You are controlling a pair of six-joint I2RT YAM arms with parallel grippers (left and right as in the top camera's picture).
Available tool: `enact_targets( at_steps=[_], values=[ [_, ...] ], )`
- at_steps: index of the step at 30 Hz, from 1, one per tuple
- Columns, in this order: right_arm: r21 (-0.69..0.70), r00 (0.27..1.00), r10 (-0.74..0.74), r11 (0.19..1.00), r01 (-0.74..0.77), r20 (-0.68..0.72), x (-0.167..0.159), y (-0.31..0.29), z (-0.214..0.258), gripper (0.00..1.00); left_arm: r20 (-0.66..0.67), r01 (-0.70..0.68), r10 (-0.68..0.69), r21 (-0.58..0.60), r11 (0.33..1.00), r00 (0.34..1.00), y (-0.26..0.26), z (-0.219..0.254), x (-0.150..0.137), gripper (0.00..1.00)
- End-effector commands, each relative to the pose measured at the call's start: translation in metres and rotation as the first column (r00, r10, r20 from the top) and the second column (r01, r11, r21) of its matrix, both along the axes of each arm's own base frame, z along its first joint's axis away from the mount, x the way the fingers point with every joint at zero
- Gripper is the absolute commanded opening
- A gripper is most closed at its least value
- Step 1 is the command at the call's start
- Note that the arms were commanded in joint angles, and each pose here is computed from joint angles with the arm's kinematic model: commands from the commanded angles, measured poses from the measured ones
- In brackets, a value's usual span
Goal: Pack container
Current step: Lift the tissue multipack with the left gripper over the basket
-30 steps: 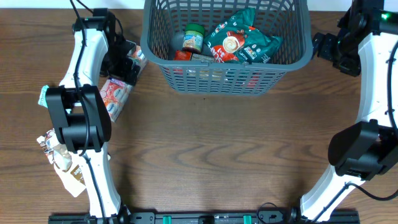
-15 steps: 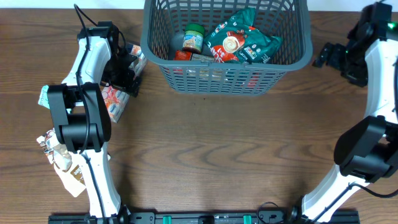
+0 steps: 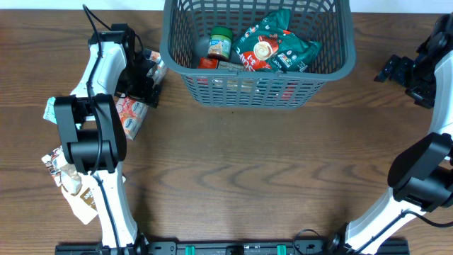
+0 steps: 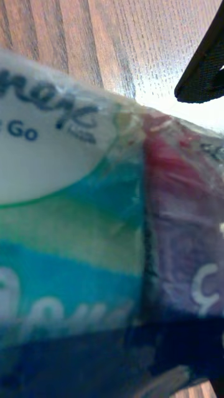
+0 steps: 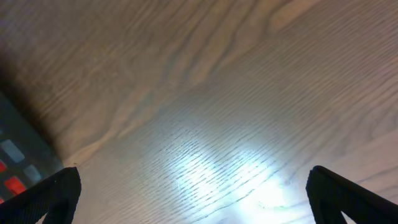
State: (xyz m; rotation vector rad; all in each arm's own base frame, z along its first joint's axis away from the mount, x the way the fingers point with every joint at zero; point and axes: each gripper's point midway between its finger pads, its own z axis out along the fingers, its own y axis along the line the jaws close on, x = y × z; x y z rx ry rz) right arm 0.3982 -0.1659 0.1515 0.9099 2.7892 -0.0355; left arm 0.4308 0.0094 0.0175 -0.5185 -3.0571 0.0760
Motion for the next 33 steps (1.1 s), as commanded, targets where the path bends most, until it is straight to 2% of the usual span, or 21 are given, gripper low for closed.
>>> enact_targets(
  at_steps=[1,5,7,9,11,14,17,22,26,30,33],
  values=[
    [-0.002,1.0,-0.013,1.0,0.013,-0.019,-0.002,-0.003,-0.006,0.98,-0.026,-0.014,0.014,-0.011,1.0,1.0,0.0,-0.008,-0.007,0.97],
    [-0.002,1.0,0.002,1.0,-0.002,-0.024,-0.003,-0.002,-0.006,0.99,-0.027,-0.014,0.014,-0.011,1.0,1.0,0.0,-0.014,-0.009,0.93],
    [-0.001,1.0,0.003,1.0,-0.003,-0.028,-0.004,-0.002,-0.006,0.99,-0.023,-0.014,0.014,-0.01,1.0,1.0,0.0,-0.017,-0.008,0.88],
    [-0.003,0.999,0.013,1.0,-0.013,-0.029,-0.004,-0.002,-0.006,0.99,-0.016,-0.014,0.014,-0.01,1.0,1.0,0.0,-0.021,-0.008,0.78],
    [-0.002,0.999,0.014,1.0,-0.014,-0.03,-0.005,-0.002,-0.006,0.99,-0.016,-0.014,0.014,-0.01,1.0,1.0,0.0,-0.022,-0.008,0.61],
    [-0.002,0.999,0.021,1.0,-0.021,-0.034,-0.005,-0.001,-0.006,0.99,-0.024,-0.018,0.018,-0.01,1.0,1.0,-0.001,-0.018,-0.011,0.26],
    [0.0,0.999,0.025,1.0,-0.025,-0.039,-0.007,-0.001,-0.007,0.99,-0.025,-0.058,0.058,-0.005,0.998,0.998,-0.001,-0.006,-0.013,0.06],
    [0.0,0.999,0.025,1.0,-0.025,-0.04,-0.007,-0.001,-0.007,0.99,0.06,-0.117,0.116,0.01,0.993,0.991,0.002,0.052,-0.006,0.06],
    [-0.001,0.999,0.032,0.999,-0.032,-0.041,-0.007,-0.001,-0.007,0.99,0.245,-0.157,0.15,0.01,0.987,0.958,0.008,0.134,0.002,0.06],
    [-0.001,0.998,0.047,0.999,-0.047,-0.047,-0.008,0.0,-0.007,0.99,0.485,-0.308,0.25,0.043,0.95,0.838,0.032,0.224,0.004,0.06],
    [-0.002,0.997,0.054,0.999,-0.054,-0.049,-0.008,0.0,-0.007,0.99,0.631,-0.364,0.289,-0.011,0.931,0.72,0.042,0.287,-0.001,0.06]
  ],
)
